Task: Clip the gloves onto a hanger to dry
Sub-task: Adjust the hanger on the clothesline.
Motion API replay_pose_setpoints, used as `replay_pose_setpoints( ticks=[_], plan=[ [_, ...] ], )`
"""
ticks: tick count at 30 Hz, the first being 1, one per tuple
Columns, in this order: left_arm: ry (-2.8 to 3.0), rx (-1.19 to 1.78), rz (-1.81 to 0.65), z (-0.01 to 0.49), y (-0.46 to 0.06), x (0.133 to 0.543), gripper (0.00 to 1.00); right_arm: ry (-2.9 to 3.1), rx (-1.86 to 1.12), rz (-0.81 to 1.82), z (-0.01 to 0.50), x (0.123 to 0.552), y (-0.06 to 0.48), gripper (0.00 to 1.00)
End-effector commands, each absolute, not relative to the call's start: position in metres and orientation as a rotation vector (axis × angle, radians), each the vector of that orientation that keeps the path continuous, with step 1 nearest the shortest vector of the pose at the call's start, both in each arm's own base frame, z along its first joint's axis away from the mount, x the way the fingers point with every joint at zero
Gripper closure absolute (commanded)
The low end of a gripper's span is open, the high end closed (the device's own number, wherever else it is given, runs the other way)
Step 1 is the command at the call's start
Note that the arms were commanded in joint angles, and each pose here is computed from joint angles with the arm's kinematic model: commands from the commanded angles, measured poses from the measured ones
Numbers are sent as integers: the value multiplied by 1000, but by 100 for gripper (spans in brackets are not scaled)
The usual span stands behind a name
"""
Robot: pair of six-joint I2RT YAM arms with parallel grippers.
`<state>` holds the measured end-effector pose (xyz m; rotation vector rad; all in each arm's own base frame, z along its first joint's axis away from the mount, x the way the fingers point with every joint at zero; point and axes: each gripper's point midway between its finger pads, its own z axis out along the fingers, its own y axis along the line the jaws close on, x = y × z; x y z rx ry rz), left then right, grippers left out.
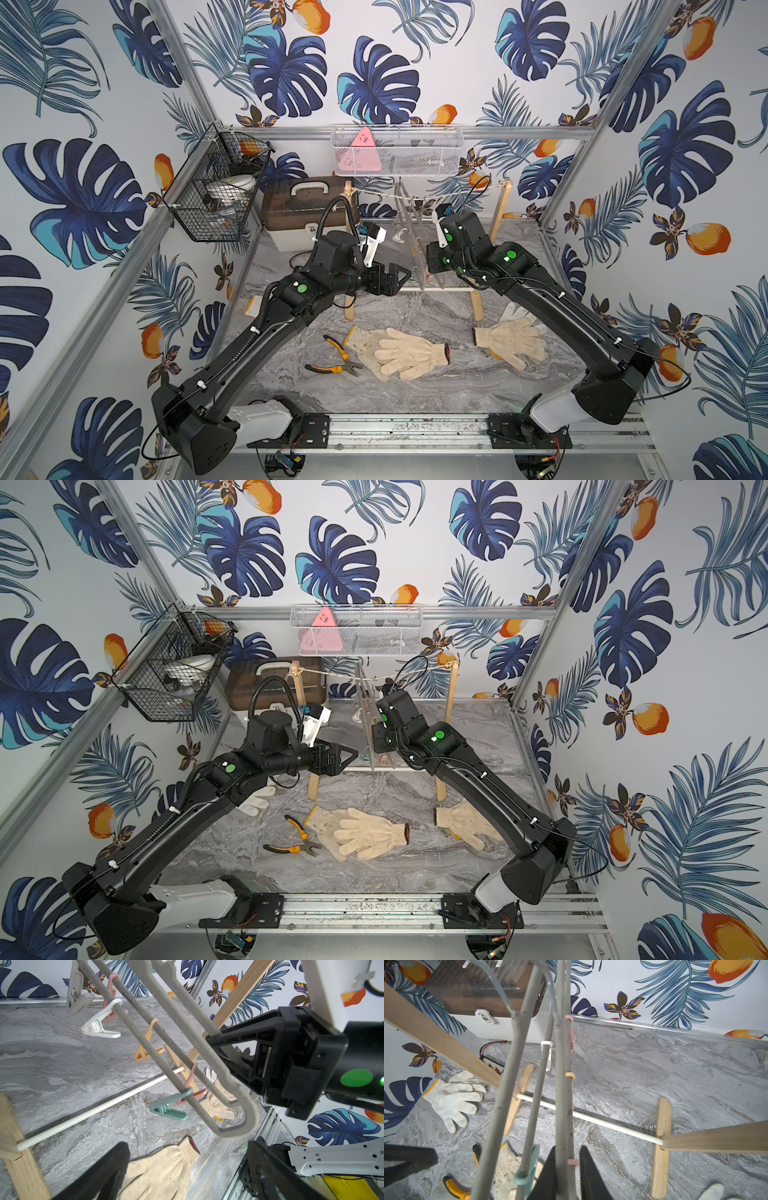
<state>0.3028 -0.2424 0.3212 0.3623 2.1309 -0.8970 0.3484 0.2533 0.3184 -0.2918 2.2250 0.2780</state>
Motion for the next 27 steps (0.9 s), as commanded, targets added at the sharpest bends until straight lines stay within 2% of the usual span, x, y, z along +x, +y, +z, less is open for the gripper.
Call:
replay_pose_setpoints(
  ticks=[1, 7, 15, 27],
  plan=[
    [2132, 360, -880, 323, -240, 303, 5, 2227, -289, 241, 317, 349, 249, 85],
    [2136, 362, -869, 324, -239, 302, 5, 2215, -294, 210, 323, 347, 242, 100],
    [2139, 369, -864, 324, -238, 301, 5, 2204, -310, 99, 330, 338, 212, 100],
    [2132, 377, -889, 328, -242, 300, 4, 2230, -204, 28, 344, 356, 125, 99]
  ],
)
